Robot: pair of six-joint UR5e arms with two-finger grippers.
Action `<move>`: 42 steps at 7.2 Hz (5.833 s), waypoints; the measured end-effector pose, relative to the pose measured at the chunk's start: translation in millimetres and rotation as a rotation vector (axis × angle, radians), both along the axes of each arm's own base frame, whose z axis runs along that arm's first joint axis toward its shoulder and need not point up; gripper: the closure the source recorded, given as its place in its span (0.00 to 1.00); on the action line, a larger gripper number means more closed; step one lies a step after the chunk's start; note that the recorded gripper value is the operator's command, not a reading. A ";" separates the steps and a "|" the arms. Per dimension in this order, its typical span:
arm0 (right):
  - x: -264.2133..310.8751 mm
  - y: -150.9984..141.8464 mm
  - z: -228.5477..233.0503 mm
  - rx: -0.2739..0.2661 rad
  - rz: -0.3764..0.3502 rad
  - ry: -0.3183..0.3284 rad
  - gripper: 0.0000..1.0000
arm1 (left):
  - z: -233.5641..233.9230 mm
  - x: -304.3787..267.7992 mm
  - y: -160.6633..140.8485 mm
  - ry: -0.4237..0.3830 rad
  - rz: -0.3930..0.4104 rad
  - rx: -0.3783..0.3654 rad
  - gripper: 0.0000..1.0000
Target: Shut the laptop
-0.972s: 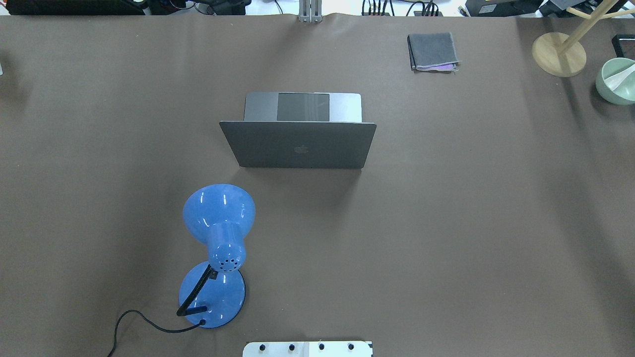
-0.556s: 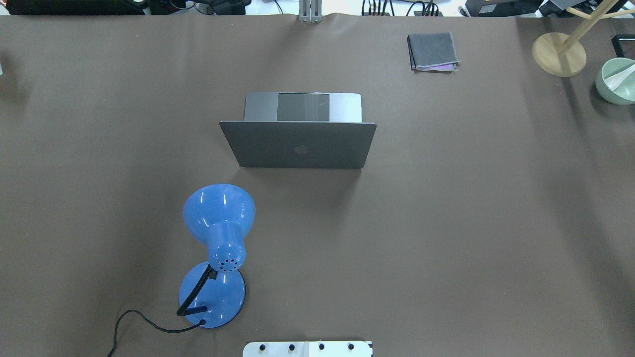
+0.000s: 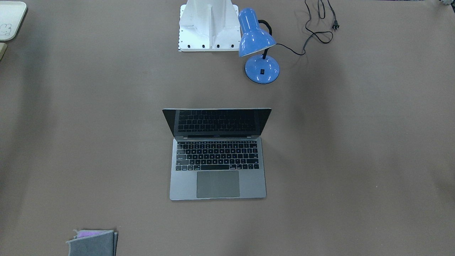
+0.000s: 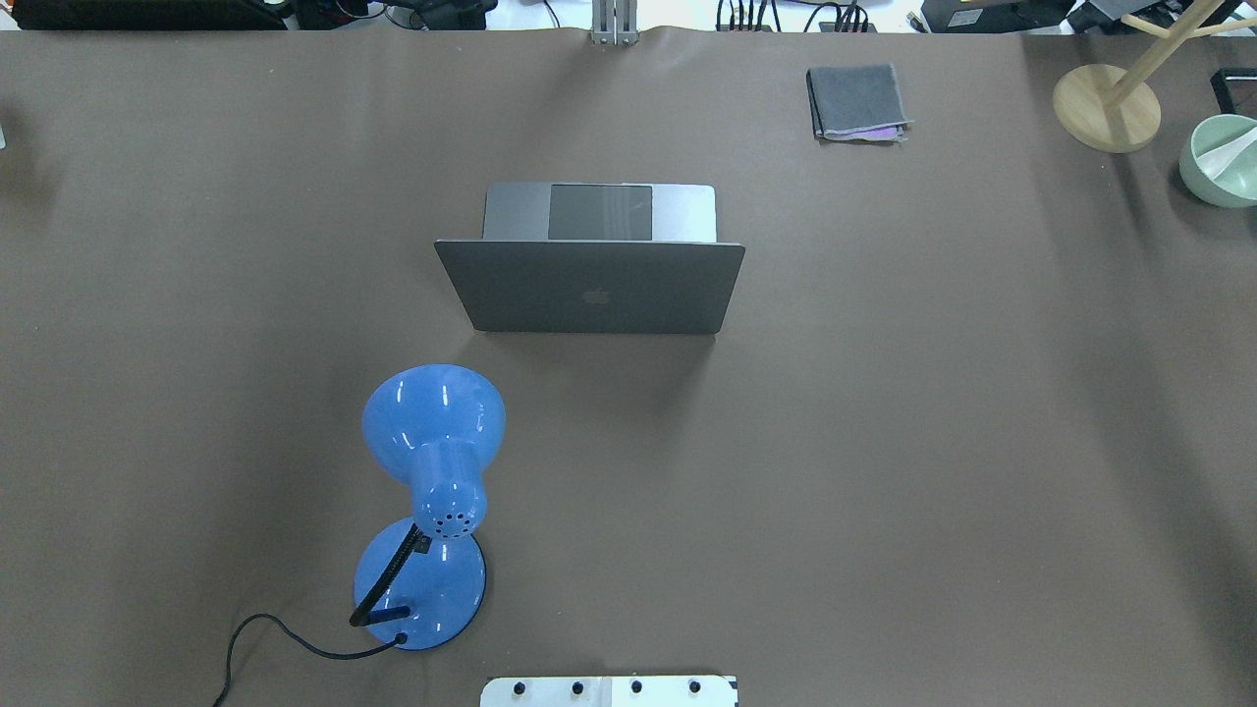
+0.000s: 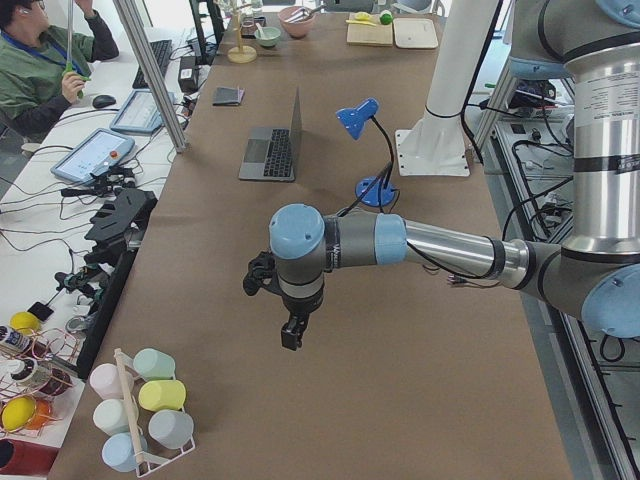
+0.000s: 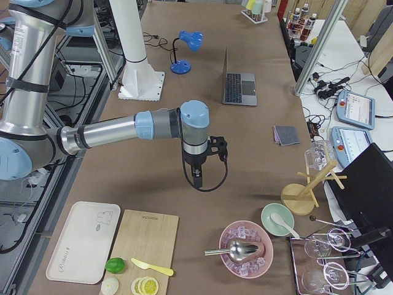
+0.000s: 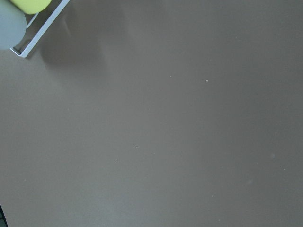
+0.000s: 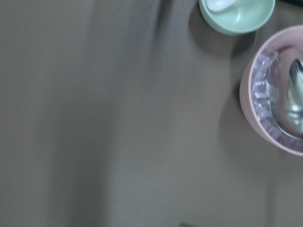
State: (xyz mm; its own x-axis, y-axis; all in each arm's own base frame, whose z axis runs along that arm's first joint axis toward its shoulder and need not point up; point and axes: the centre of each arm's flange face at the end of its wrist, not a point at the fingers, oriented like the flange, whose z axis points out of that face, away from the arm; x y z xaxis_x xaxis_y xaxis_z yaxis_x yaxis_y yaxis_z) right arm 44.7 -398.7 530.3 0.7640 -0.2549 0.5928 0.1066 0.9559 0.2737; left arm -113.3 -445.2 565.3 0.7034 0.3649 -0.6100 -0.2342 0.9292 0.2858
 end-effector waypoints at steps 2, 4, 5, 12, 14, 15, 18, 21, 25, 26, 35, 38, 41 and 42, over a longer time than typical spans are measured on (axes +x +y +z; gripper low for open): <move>-4.9 -18.3 -32.1 0.161 0.017 -0.037 0.01 | -37.0 -3.7 -38.0 -0.013 -0.031 0.171 0.02; -14.6 -32.6 -52.6 0.220 -0.003 -0.078 0.02 | -52.1 -4.9 -52.5 0.000 -0.104 0.247 0.02; -17.9 -34.4 -57.1 0.234 -0.015 -0.100 0.02 | -54.2 -3.7 -51.4 0.016 -0.114 0.262 0.02; -153.8 -49.9 -176.2 0.115 0.004 -0.384 0.05 | -154.1 145.0 -43.4 0.481 -0.162 0.117 0.02; -209.7 -36.6 -212.4 0.086 0.074 -0.360 0.05 | -203.8 210.6 -43.6 0.499 -0.208 0.039 0.02; -235.5 -35.6 -233.4 0.057 0.101 -0.332 0.05 | -225.1 245.8 -46.5 0.502 -0.225 0.012 0.02; -318.7 -19.6 -306.9 -0.002 0.171 -0.202 0.05 | -292.4 328.7 -60.8 0.440 -0.268 -0.085 0.03; -380.1 4.2 -350.6 -0.062 0.229 -0.162 0.13 | -351.3 383.9 -63.2 0.317 -0.296 -0.141 0.03; -439.9 3.2 -389.3 -0.178 0.336 -0.141 0.81 | -406.6 465.2 -30.5 0.242 -0.348 -0.202 0.72; -448.6 3.2 -397.0 -0.193 0.349 -0.141 1.00 | -409.8 478.3 -22.7 0.233 -0.355 -0.197 1.00; -502.0 -49.9 -417.8 -0.186 0.376 -0.172 1.00 | -415.1 510.0 -20.9 0.206 -0.361 -0.180 1.00; -508.3 -70.2 -414.3 -0.172 0.381 -0.167 1.00 | -416.1 525.0 -36.3 0.184 -0.374 -0.171 1.00; -519.7 -96.0 -406.0 -0.158 0.390 -0.166 1.00 | -408.3 540.5 -53.2 0.143 -0.360 -0.130 1.00; -521.1 -102.2 -405.5 -0.155 0.392 -0.160 1.00 | -405.4 544.9 -57.7 0.139 -0.353 -0.120 1.00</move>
State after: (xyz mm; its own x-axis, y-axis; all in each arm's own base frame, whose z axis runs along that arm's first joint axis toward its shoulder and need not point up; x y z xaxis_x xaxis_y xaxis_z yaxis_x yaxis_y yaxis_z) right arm -476.4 -501.0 124.8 0.6804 0.1367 0.7200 -0.3038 0.9467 0.1073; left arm 431.6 -502.9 159.9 0.6808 0.0356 -0.7316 0.1390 0.9744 0.1768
